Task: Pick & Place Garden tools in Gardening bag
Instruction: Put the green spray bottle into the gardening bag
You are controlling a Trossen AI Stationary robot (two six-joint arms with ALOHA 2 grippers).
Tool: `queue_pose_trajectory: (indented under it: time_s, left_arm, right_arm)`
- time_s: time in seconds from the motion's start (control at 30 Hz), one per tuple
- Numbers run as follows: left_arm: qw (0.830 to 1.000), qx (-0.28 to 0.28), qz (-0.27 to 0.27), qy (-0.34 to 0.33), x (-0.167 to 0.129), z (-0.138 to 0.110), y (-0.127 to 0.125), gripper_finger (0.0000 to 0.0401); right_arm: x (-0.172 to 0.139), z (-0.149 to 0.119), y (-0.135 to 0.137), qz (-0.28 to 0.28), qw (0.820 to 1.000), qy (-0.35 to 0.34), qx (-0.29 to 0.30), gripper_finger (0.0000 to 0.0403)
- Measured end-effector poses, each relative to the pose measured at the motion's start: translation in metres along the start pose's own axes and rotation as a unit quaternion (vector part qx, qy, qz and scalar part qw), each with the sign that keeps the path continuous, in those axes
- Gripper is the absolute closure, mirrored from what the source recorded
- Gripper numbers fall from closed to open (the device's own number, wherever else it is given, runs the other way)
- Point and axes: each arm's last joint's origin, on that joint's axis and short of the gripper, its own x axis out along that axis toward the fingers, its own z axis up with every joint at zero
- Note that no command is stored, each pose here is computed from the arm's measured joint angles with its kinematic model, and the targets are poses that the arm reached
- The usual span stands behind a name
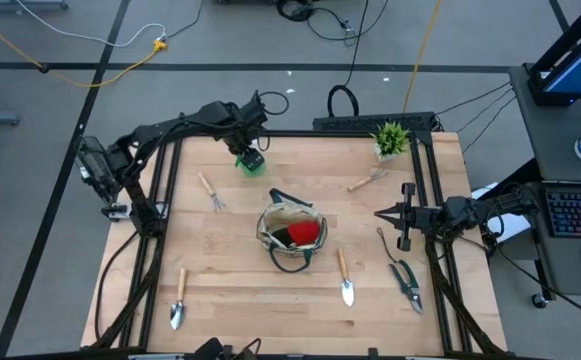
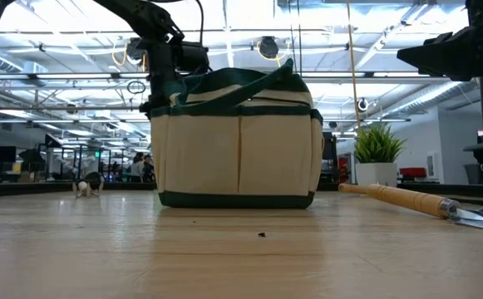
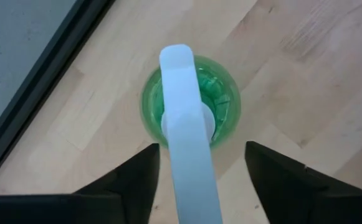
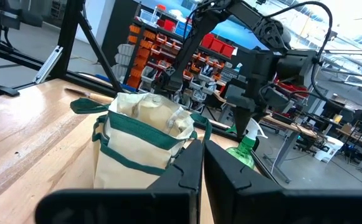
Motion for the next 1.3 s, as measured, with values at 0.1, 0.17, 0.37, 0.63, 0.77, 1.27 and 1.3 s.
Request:
queue_pose_trajectory:
  time_s: [0.1, 0.17, 0.37, 0.63, 0.77, 1.27, 1.3]
  left_arm:
    - [1.0, 0.0, 0.0, 0.001, 0.0, 0.0, 0.0, 0.0219]
    - [1.0, 0.001, 0.0, 0.0, 0.0, 0.0, 0.0, 0.0255]
    - [1.0, 0.006, 0.0, 0.001, 0.0, 0.0, -0.001, 0.0357]
    - [1.0, 0.007, 0.0, 0.001, -0.003, -0.002, -0.001, 0.0356]
    - [1.0, 0.006, 0.0, -0.017, -0.016, -0.005, 0.0, 0.0356]
    - [0.986, 0.006, -0.045, -0.157, -0.114, -0.049, -0.014, 0.0356]
    - [0.985, 0.009, -0.053, -0.167, -0.12, -0.053, -0.017, 0.0356]
  right_arm:
    - [0.0, 0.0, 0.0, 0.0, 1.0, 0.0, 0.0, 0.0394]
    - [0.0, 0.0, 0.0, 0.0, 1.0, 0.0, 0.0, 0.0394]
    - [0.0, 0.0, 0.0, 0.0, 1.0, 0.0, 0.0, 0.0394]
    - [0.0, 0.0, 0.0, 0.0, 1.0, 0.0, 0.0, 0.0394]
    - [0.0, 0.0, 0.0, 0.0, 1.0, 0.0, 0.0, 0.0394]
    - [0.0, 0.0, 0.0, 0.0, 1.0, 0.0, -0.002, 0.0394]
    - [0.0, 0.0, 0.0, 0.0, 1.0, 0.0, -0.002, 0.0394]
